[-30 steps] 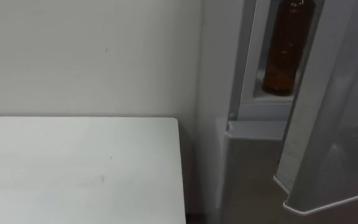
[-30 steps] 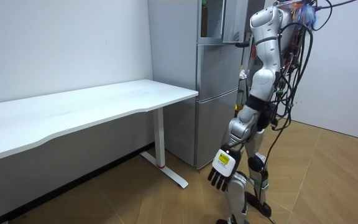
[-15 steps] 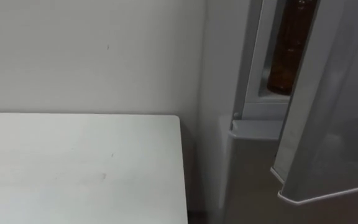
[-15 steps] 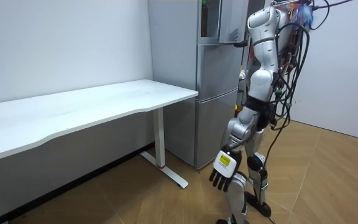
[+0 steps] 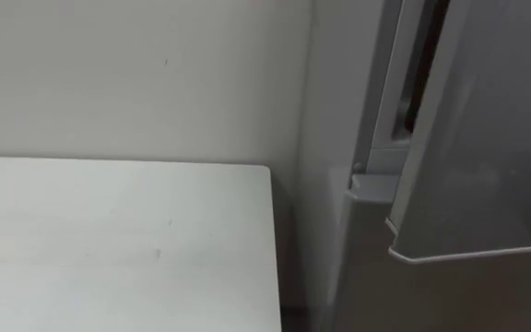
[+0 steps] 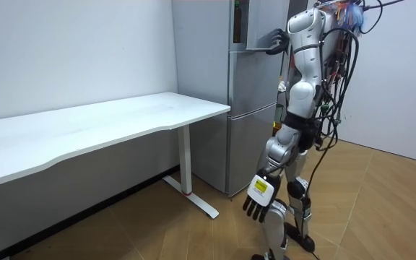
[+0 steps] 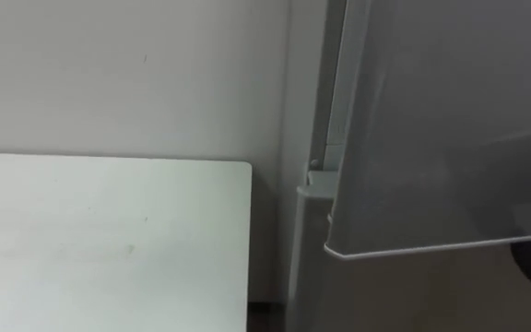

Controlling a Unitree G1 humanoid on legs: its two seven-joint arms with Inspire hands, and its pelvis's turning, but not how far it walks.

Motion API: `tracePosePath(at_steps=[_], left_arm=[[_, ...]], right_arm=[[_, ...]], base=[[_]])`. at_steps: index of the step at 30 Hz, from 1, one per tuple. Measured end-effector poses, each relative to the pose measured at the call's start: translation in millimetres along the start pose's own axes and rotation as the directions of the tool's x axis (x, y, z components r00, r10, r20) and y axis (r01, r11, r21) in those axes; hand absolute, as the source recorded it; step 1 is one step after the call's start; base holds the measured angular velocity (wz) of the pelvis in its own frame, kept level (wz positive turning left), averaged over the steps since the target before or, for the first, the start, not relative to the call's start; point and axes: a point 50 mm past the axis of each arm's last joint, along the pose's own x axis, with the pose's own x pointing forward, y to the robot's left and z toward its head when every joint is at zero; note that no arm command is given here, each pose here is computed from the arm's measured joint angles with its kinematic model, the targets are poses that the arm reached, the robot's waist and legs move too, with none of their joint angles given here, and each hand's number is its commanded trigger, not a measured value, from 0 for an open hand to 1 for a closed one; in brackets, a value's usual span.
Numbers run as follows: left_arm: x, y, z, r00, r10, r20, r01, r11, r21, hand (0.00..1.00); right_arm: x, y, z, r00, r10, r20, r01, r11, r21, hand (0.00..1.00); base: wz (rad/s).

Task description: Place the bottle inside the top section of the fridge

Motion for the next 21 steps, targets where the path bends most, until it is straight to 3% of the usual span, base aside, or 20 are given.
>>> tracePosePath(at_steps=[13,21], left_arm=[[-0.1,4.3,1,1.0,-0.004,0.015,0.003,1.0,0.026,0.0],[-1.1,13.7,-1,1.0,0.015,0.006,-0.015,0.999,0.04,0.0]], right_arm=[[9,10,9,0.995,0.097,0.036,-0.099,0.995,0.032,0.0],[12,26,45,0.962,0.149,0.23,-0.189,0.969,0.161,0.0]], base=[[-0.01],[0.06]])
